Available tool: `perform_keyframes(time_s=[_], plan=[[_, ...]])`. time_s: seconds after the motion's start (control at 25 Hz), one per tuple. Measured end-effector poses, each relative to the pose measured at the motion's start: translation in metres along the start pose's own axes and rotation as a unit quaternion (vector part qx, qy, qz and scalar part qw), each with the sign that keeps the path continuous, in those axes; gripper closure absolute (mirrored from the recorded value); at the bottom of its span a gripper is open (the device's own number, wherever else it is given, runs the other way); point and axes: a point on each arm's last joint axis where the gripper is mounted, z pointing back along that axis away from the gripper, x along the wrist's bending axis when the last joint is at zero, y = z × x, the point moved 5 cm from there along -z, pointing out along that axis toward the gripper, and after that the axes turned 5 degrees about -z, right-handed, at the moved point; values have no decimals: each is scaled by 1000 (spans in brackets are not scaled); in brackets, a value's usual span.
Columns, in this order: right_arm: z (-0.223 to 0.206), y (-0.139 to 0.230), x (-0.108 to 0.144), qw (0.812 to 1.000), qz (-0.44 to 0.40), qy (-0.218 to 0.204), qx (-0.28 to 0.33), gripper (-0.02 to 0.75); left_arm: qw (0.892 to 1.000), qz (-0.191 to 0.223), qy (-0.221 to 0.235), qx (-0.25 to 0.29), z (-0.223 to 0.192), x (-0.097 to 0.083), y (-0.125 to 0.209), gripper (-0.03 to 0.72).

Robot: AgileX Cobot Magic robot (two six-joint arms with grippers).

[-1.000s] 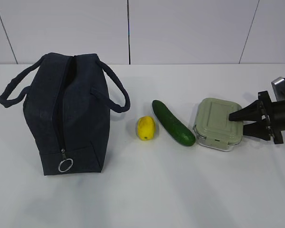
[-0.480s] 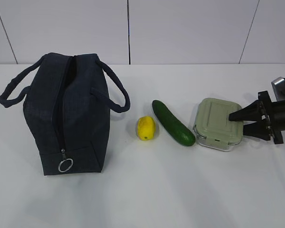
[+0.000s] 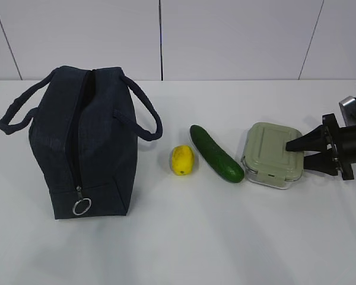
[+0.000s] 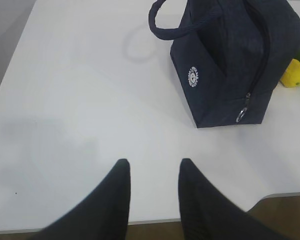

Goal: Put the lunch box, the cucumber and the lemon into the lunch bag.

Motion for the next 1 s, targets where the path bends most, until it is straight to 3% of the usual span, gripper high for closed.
perform_keyframes(time_s=[1.0], plan=[[0,0,0,1000,-1,0,1,355,1000,0,0,0,0,0,0,454]])
